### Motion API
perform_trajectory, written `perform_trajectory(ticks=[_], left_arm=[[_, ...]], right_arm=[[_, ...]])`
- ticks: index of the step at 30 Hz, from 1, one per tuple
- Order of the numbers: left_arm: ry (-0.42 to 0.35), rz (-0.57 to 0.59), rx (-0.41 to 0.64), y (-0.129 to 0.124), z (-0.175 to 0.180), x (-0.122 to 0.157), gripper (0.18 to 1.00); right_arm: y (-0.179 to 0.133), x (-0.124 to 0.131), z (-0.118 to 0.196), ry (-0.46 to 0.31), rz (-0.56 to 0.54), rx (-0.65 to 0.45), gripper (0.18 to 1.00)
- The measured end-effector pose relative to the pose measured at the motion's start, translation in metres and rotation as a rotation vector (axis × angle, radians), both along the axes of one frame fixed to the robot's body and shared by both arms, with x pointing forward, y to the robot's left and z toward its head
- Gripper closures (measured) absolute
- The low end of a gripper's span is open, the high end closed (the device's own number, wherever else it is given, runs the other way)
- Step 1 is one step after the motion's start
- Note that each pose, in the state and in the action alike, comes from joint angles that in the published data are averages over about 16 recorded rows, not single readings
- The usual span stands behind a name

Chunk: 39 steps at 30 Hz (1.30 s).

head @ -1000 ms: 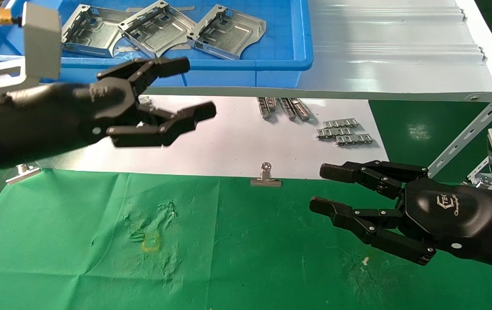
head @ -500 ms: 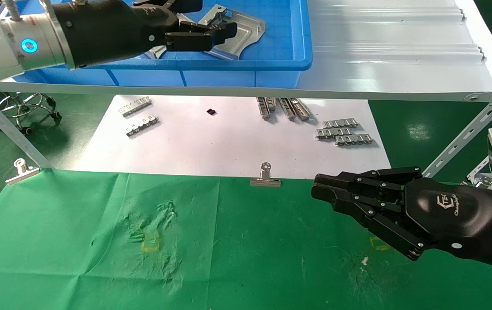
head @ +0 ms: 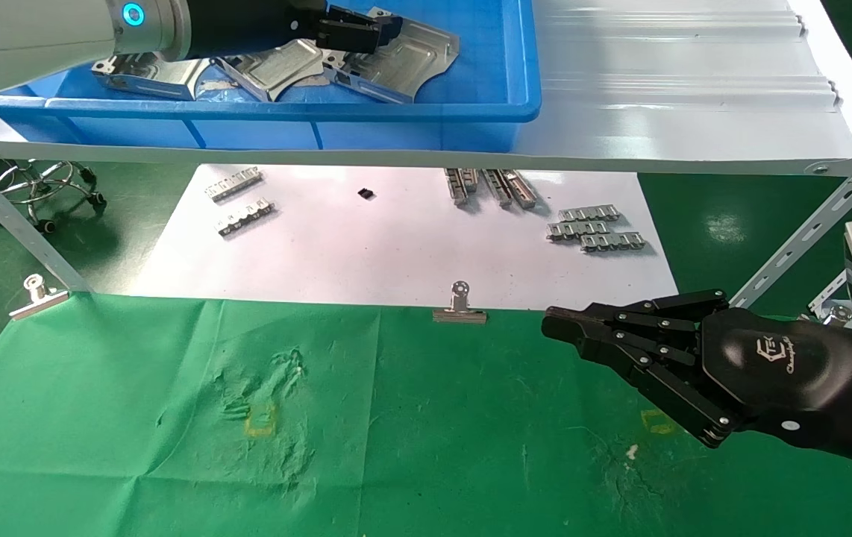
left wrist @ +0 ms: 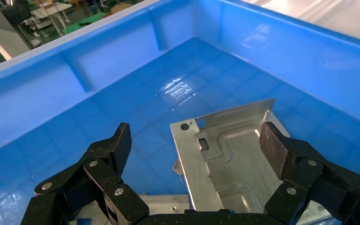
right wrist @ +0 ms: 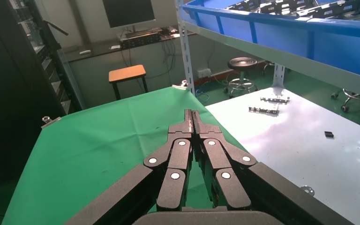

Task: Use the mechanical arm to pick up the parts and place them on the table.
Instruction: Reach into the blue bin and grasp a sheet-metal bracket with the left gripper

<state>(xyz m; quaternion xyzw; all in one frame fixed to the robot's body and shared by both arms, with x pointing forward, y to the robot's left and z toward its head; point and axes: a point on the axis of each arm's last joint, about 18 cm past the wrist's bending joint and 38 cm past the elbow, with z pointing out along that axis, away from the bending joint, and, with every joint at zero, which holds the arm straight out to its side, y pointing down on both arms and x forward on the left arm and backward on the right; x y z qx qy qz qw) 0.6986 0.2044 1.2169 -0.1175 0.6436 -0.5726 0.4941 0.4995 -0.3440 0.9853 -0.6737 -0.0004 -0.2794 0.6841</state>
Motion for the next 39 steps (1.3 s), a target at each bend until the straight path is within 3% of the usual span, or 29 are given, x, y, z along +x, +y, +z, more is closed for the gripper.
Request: perform_trajectory(ticks=[12,18,24,39], left_arm=[[0.016,0.036,0.029,-0.008,-0.005,0.007,0.219],[0.015,0.048,0.036,-0.009,-0.006,0.009,0.279],[0.015,0.061,0.041,-0.009,-0.008,0.012,0.377],[0.019,0.065,0.026,-0.010,-0.006,0.012,0.728]], right_arm=[[0.000,0.000,0.000,0.000,0.000,0.000,0.987],[0.000,0.000,0.000,0.000,0.000,0.000,0.987],[0.000,0.000,0.000,0.000,0.000,0.000,0.987],[0.000,0.000,0.000,0.000,0.000,0.000,0.987]])
